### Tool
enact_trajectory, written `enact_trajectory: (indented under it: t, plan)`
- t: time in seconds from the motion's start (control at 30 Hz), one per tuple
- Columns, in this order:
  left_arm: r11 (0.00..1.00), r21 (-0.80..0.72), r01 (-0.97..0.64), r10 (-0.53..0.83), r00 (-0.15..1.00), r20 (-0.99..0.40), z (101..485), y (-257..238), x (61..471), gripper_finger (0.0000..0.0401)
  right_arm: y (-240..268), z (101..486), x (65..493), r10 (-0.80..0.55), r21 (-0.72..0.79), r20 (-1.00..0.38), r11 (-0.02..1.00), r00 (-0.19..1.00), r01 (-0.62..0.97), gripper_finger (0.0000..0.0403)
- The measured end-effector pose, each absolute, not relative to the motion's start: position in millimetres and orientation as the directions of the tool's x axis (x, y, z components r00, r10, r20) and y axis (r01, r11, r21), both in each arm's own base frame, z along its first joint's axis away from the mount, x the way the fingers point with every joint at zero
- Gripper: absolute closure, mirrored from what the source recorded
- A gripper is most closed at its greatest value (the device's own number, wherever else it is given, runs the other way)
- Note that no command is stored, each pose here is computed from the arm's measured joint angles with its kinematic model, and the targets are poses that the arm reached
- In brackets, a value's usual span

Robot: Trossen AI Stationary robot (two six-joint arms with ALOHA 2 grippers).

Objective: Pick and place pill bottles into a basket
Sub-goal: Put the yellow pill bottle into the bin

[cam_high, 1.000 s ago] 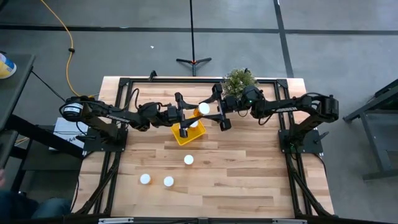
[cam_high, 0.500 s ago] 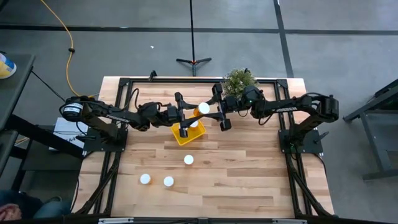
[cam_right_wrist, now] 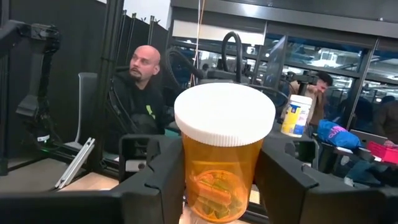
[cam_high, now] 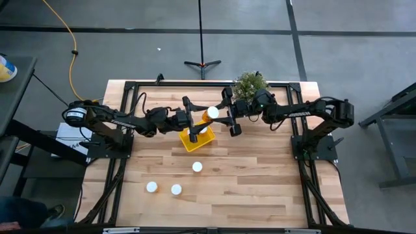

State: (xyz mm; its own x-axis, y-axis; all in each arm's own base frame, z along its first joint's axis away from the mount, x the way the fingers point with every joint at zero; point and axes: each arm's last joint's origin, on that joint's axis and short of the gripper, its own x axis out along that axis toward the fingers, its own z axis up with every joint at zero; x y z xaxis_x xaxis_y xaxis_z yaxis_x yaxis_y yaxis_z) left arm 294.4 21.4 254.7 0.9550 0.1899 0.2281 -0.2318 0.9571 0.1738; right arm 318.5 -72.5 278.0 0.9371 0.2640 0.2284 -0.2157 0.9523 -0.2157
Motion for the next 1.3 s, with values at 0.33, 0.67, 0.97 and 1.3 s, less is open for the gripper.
enact_trajectory:
  t: [0.33, 0.67, 0.97, 1.3]
  plan:
    - [0.968, 0.139, -0.209, 0.206, 0.978, 0.035, 262.1, 20.5, 274.9, 0.0023, -76.5, 274.4, 318.7, 0.239, -0.194, 0.196, 0.960, 0.951, -0.202, 0.0241]
    - [0.976, 0.096, -0.197, 0.209, 0.968, -0.142, 274.7, 18.5, 238.3, 0.0047, -75.4, 259.7, 323.3, 0.227, -0.153, 0.088, 0.965, 0.970, -0.212, 0.0239]
    - [0.971, 0.103, -0.217, 0.232, 0.956, -0.178, 274.1, 18.8, 232.7, 0.0061, -78.0, 213.2, 343.3, 0.213, -0.028, -0.028, 0.976, 0.977, -0.214, 0.0238]
    - [0.972, 0.095, -0.217, 0.233, 0.945, -0.231, 270.6, 18.6, 229.0, 0.0065, -71.5, 176.9, 353.6, 0.284, 0.065, -0.120, 0.959, 0.951, -0.278, 0.0239]
